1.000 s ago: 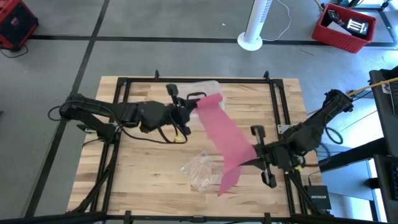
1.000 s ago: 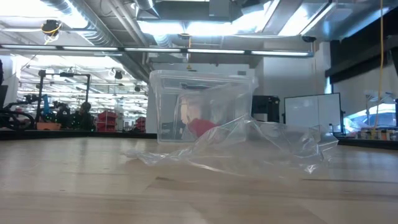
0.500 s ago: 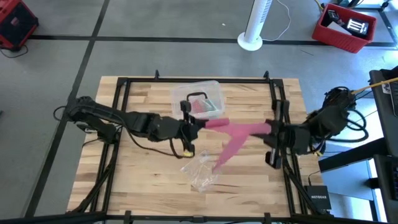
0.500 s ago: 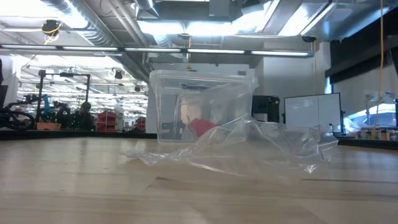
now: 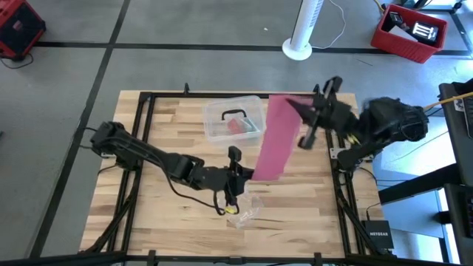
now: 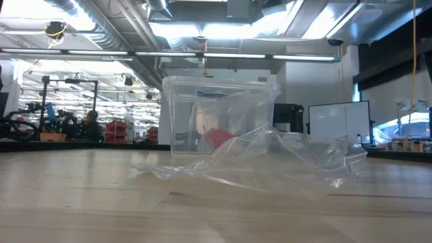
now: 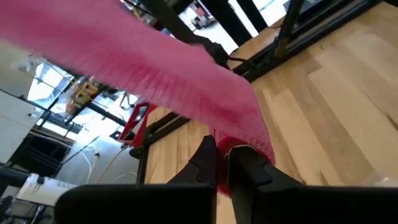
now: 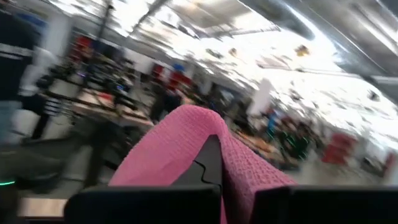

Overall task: Roll bandage
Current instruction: Roll the pink bandage

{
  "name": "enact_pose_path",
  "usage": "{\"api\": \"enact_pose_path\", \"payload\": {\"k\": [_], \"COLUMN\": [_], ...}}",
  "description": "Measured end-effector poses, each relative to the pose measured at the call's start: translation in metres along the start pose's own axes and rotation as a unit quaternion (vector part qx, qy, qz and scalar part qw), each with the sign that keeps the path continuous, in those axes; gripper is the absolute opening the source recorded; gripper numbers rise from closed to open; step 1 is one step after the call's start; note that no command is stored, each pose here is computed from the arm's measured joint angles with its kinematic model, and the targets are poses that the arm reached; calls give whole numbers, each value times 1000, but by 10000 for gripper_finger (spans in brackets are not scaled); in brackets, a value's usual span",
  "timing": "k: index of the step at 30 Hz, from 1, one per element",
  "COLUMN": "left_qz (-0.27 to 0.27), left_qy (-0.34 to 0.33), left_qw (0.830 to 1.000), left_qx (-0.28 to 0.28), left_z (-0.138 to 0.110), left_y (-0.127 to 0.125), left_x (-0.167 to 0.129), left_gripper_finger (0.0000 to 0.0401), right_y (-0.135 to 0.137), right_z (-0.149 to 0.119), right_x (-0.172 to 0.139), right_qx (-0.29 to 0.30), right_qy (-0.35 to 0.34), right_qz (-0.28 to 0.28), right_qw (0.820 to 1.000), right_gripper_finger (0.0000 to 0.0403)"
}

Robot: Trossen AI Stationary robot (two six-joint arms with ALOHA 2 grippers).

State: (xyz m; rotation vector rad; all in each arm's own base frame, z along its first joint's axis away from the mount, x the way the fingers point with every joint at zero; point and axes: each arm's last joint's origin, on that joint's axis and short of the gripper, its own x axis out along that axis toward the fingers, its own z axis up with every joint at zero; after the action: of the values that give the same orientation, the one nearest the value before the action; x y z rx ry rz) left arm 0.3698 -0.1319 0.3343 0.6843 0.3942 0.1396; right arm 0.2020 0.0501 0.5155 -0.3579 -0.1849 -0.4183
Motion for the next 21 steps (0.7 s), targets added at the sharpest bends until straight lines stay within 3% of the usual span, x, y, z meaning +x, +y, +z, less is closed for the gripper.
{"api": "enact_pose_path", "payload": {"k": [5,9,16,21], "left_qz": [15,35,28,-7], "left_qy": [0,6,-7,-30], "left_qw": [1000,999,999,997], "left_qx": [-2,1,-32,-74], "left_z": [6,9,14,16], "left_y": [-11,-18,-24,-30], "left_x": [-6,-14,-20,-17], "left_gripper_finger": [5,3,4,5], "right_y": [-17,-27,-29,-12], "right_z": [-24,-50,-122,-191], "right_x": [14,23,35,38], "right_qx": [-6,2,14,94], "right_qy": [77,143,233,285], "right_qz": [-49,-56,-25,48], "right_qw": [996,988,972,953], "right_gripper_finger": [1,1,1,14]}}
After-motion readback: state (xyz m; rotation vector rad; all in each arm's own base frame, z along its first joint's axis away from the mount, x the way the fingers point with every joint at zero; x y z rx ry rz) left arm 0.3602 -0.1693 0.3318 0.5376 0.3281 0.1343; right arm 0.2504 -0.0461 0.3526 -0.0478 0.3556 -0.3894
